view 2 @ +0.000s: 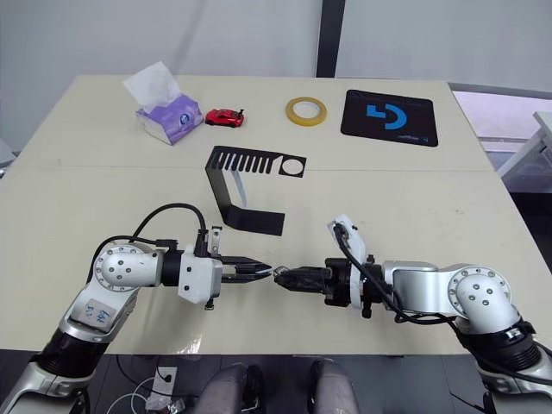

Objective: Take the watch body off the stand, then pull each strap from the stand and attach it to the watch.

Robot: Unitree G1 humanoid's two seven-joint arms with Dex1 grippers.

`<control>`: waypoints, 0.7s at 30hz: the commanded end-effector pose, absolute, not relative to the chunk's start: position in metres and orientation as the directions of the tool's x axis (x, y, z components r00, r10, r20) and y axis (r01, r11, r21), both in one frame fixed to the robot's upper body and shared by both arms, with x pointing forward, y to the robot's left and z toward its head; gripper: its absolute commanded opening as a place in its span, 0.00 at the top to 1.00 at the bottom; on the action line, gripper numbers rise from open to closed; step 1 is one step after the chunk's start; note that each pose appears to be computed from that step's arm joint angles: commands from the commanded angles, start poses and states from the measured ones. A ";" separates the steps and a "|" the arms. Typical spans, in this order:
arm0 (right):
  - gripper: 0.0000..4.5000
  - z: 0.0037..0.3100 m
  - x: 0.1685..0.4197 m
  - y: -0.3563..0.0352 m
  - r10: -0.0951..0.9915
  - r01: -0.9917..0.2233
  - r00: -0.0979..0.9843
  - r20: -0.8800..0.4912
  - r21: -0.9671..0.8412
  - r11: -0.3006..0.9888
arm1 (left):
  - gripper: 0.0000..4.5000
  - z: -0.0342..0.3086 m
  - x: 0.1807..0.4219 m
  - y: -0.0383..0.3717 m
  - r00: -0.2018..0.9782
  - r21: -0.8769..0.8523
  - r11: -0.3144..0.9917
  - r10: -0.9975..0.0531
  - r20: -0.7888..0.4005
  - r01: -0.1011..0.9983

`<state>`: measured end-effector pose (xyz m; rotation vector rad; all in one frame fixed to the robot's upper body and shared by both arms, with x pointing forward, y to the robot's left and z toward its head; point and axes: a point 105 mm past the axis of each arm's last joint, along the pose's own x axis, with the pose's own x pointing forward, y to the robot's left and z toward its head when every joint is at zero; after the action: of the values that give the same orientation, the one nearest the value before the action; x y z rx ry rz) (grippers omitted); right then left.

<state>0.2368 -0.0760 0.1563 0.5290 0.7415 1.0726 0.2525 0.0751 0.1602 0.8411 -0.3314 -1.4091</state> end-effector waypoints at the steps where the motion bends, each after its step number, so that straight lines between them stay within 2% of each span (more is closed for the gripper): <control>1: 0.65 0.163 0.234 -0.077 0.926 -0.596 0.278 -0.256 0.709 0.375 | 1.00 0.168 0.248 0.071 0.157 0.707 -0.063 -0.958 -0.242 0.705; 21: 0.65 0.158 0.236 -0.080 0.918 -0.568 0.299 -0.261 0.724 0.391 | 1.00 0.164 0.246 0.073 0.152 0.691 -0.073 -0.954 -0.259 0.719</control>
<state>0.2360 -0.0795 0.1503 0.5471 0.7582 1.0483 0.2514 0.0755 0.1595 0.8366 -0.3279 -1.4167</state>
